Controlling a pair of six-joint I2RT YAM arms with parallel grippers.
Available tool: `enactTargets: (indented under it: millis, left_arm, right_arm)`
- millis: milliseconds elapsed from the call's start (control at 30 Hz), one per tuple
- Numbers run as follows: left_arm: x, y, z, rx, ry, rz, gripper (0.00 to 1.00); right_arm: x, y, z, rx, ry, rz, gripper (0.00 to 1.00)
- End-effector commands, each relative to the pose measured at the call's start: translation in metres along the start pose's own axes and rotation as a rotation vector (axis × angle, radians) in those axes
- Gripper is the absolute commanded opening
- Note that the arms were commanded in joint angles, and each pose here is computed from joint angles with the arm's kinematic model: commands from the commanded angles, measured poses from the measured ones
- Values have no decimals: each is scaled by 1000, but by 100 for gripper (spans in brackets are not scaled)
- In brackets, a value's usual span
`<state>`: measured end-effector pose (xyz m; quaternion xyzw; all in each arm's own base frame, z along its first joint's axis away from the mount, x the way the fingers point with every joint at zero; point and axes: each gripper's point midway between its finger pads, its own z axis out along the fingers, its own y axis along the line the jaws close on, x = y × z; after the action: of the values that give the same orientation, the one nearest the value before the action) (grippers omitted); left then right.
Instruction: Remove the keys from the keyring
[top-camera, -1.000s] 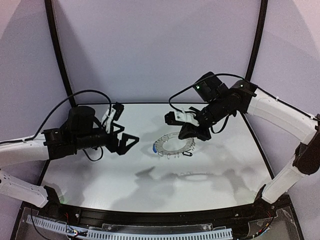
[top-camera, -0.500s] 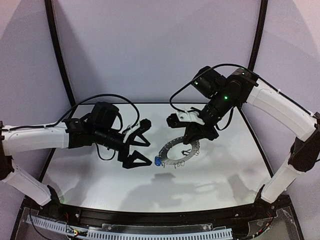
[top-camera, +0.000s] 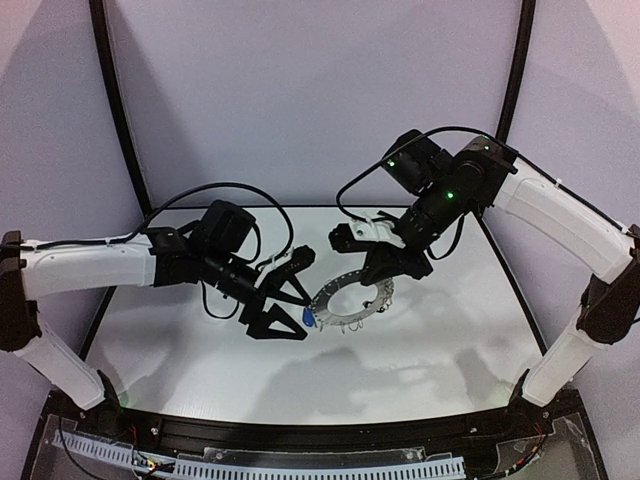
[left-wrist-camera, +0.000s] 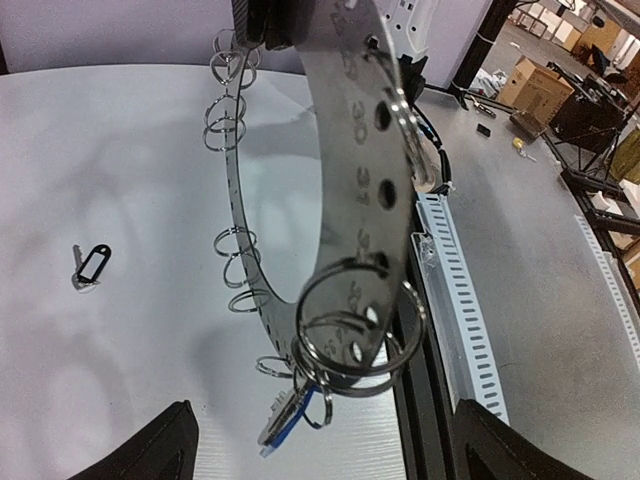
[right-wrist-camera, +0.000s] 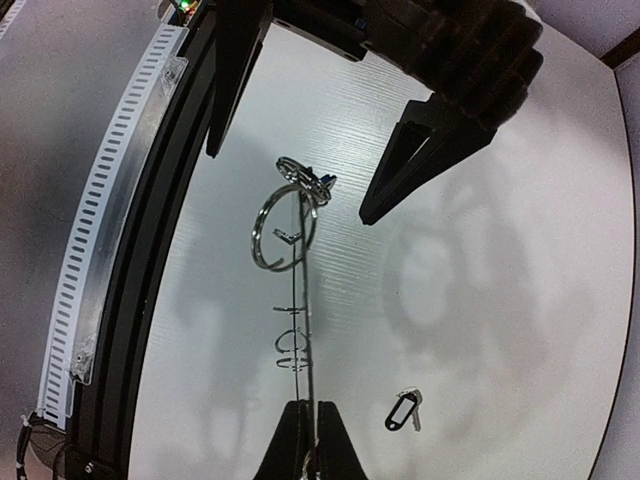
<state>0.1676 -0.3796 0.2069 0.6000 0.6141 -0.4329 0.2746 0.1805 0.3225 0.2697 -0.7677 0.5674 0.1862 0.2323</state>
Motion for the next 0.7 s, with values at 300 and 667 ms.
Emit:
enactTargets:
  millis: [300, 667]
  left_arm:
    - [-43, 9, -41, -143, -96, 11, 99]
    - [-97, 49, -125, -523, -374, -129, 99]
  right_arm:
    - [-37, -62, -40, 749, -36, -514, 0]
    - [-70, -70, -61, 1178, -39, -1006, 0]
